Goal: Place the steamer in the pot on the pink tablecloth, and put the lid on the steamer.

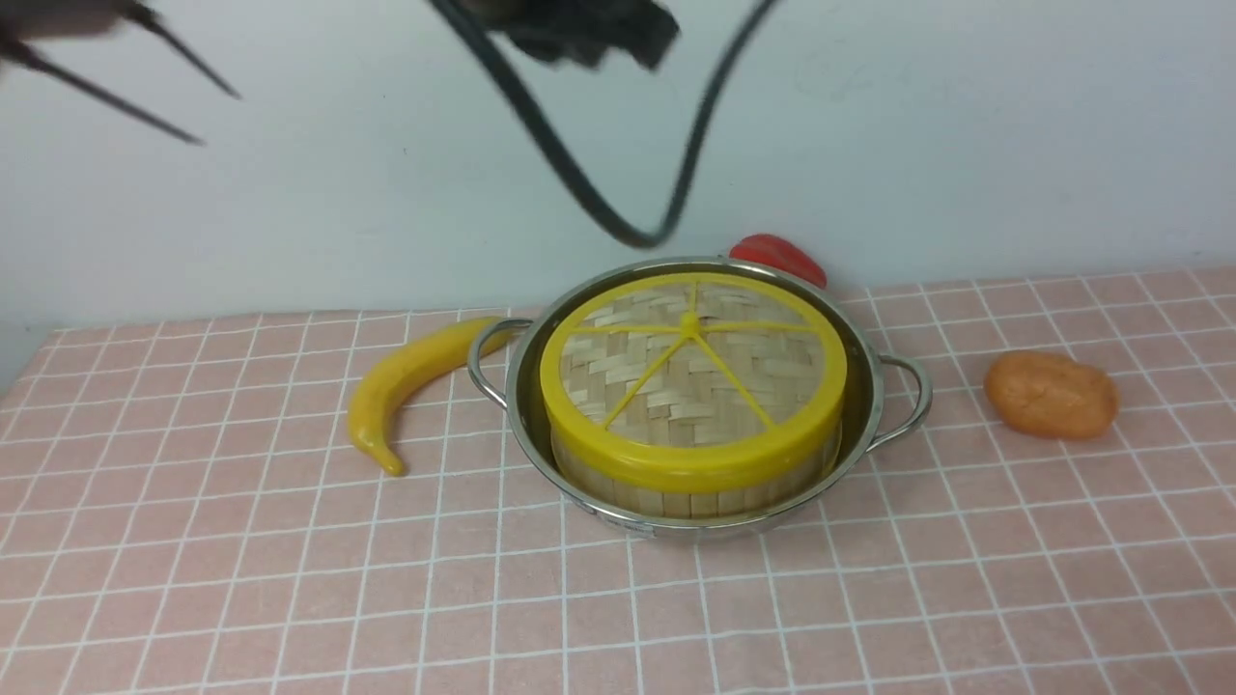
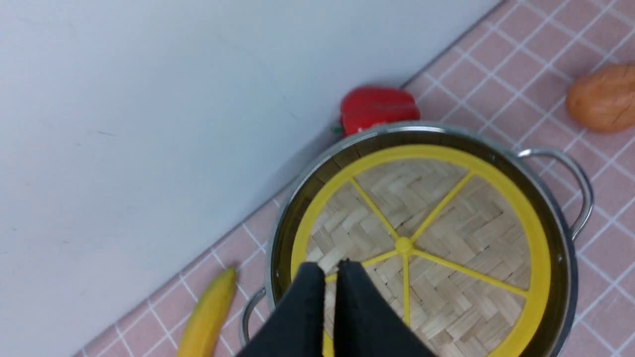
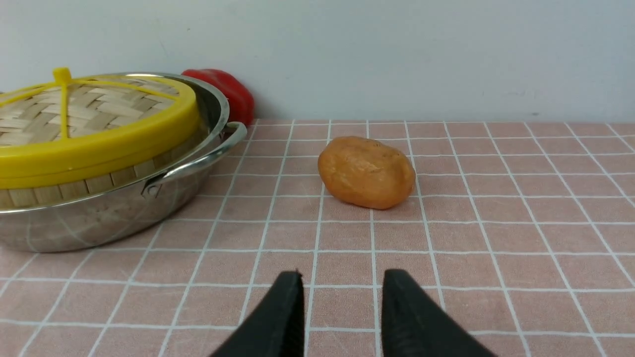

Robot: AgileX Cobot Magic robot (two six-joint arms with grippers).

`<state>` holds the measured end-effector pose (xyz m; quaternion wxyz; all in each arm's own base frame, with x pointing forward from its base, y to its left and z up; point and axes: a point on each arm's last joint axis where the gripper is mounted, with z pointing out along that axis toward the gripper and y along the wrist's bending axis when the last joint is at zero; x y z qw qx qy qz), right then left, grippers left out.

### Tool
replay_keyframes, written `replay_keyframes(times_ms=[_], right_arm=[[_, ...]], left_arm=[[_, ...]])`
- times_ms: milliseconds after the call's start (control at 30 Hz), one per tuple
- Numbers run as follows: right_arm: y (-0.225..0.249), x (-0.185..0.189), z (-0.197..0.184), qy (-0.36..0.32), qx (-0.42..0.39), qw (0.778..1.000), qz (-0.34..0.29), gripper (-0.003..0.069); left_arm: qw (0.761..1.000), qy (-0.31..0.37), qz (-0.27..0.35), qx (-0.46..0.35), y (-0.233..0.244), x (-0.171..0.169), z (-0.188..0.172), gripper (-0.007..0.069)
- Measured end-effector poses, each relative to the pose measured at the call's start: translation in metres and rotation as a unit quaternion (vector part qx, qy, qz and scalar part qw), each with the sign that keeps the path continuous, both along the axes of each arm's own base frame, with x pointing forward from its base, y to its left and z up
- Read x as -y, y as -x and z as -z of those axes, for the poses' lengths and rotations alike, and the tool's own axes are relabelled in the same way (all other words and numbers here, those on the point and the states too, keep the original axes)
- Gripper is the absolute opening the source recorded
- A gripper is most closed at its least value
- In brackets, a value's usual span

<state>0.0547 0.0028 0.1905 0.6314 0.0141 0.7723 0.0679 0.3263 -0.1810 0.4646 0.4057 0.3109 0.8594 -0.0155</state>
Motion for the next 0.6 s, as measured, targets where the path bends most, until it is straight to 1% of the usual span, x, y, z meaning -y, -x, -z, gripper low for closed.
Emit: replay_keyframes(times_ms=[67,100,167,267,600], right_arm=[[0.000,0.000,0.000,0.000,0.000,1.000,0.000,0.0243],[0.000,0.000,0.000,0.000,0.000,1.000,0.000,0.0243],[0.000,0.000,0.000,0.000,0.000,1.000,0.000,0.0243],[0.000,0.000,0.000,0.000,0.000,1.000,0.000,0.0243],[0.000,0.000,0.000,0.000,0.000,1.000,0.000,0.0243]], left_arm=[[1.000,0.017,-0.004,0.017,0.014,-0.008,-0.017,-0.0019],[1.000,0.019,-0.005,0.019,0.015,-0.009,-0.018,-0.0021],[0.999,0.036,-0.009,0.040,0.032,-0.019,-0.037,-0.0023],[0.998,0.043,-0.009,0.051,0.041,-0.024,-0.046,-0.0022],[0.998,0.043,-0.009,0.049,0.041,-0.024,-0.045,-0.0008]])
